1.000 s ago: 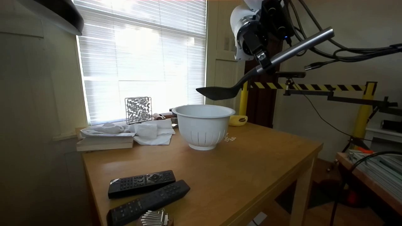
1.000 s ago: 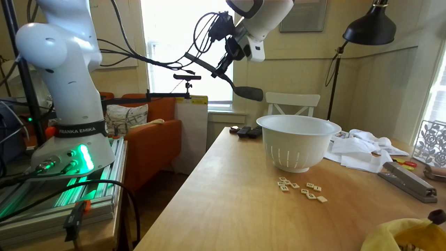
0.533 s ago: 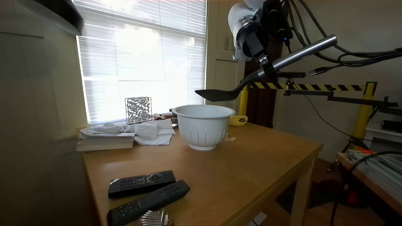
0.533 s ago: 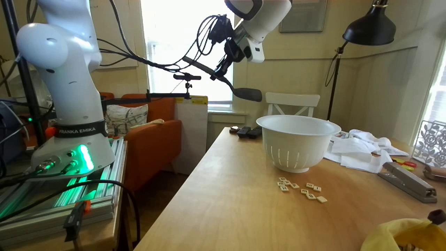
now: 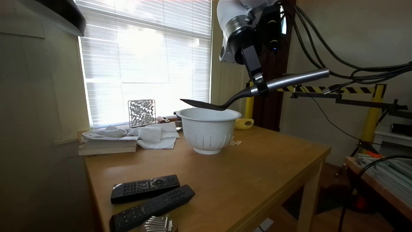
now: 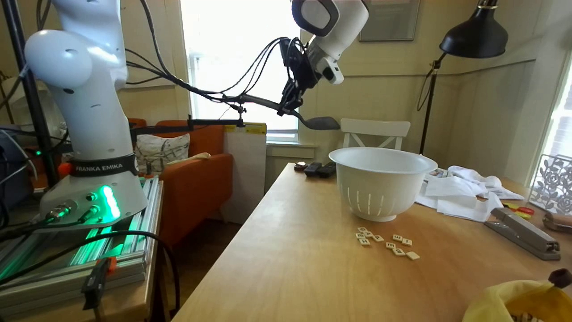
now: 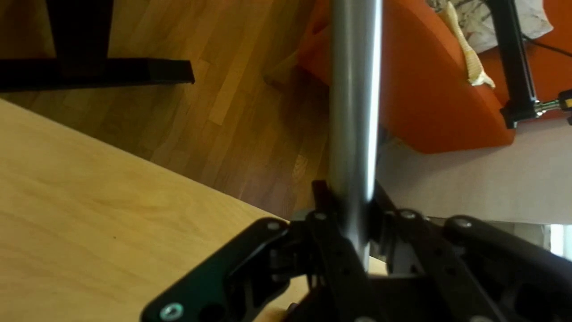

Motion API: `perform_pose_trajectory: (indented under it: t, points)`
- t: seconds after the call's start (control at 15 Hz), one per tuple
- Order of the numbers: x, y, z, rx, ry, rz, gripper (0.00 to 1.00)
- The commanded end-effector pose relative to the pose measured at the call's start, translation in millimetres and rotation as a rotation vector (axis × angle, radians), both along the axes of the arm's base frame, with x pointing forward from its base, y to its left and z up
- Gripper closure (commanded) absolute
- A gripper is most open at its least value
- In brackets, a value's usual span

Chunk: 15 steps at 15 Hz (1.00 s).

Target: Use the spatula to stir in the white bowl

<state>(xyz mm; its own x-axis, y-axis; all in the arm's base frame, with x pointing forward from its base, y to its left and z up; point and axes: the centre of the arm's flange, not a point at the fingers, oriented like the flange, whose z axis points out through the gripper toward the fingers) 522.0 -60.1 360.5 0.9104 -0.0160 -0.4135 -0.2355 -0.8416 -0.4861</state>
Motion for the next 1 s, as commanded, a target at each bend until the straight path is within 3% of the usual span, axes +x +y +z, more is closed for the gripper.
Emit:
perform_pose_trajectory:
  t: [0.0, 0.67, 0.93]
  points:
    - [31.0, 23.8, -6.5, -0.099, -0.087, 0.149, 0.94]
    - [79.2, 27.3, -64.9, -0.454, -0.39, 0.442, 0.94]
    - [81.6, 36.9, -88.8, -0.5, -0.475, 0.449, 0.94]
